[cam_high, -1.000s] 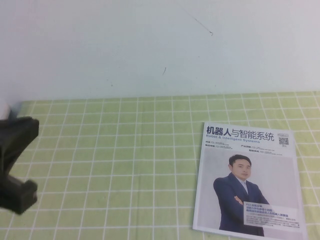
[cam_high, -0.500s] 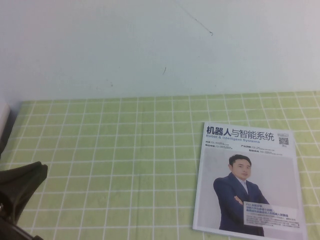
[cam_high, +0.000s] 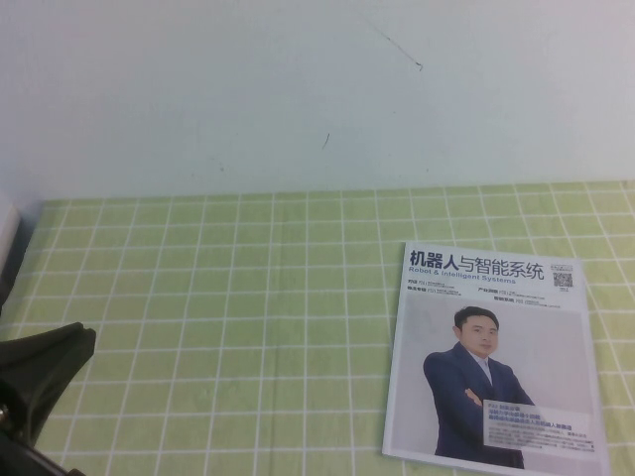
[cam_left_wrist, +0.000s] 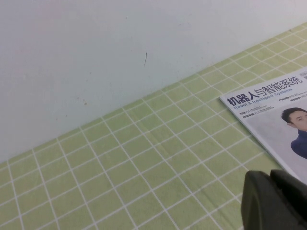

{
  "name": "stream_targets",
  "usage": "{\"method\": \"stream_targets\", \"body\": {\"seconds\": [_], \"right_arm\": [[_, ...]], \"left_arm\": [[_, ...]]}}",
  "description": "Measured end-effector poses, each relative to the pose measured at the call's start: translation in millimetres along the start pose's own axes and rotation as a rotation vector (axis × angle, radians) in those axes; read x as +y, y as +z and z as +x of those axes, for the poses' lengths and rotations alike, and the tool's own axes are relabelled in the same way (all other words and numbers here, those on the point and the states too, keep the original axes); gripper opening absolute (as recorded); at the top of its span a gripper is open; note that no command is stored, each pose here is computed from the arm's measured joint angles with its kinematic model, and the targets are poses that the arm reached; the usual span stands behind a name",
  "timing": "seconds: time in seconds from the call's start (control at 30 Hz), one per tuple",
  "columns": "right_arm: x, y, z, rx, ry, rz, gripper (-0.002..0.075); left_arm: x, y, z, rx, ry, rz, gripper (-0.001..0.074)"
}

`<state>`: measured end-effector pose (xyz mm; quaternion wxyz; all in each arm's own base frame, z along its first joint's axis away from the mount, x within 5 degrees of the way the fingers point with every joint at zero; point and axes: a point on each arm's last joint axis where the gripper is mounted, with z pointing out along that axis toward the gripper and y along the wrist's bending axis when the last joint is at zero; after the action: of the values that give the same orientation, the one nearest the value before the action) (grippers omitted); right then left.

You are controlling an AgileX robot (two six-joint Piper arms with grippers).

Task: Close book
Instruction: 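Close the open booklet and leave it lying on the table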

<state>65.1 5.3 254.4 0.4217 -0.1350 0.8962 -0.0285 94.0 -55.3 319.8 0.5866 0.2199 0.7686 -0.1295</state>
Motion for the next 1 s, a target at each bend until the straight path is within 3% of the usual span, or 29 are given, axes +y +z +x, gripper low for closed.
{"method": "stream_targets", "body": {"seconds": [0.33,0.5,0.7,0.9,1.0], "right_arm": [[0,0,0,0.000,0.000,0.000,-0.0002],[0,0,0,0.000,0.000,0.000,-0.0002],[0,0,0,0.000,0.000,0.000,-0.0002],[0,0,0,0.000,0.000,0.000,-0.0002],[0,0,0,0.000,0.000,0.000,-0.0002]], "left_arm": [[1,-6,1,-0.024,-0.006,0.001,-0.0004],[11,-23,13,-0.084,-0.031,-0.088,-0.0004],[17,-28,63,-0.116,-0.051,-0.218,-0.0004],[13,-18,126,-0.204,-0.176,-0.263,-0.0004],[15,-17,142,-0.171,-0.254,-0.303,-0.0004]]}}
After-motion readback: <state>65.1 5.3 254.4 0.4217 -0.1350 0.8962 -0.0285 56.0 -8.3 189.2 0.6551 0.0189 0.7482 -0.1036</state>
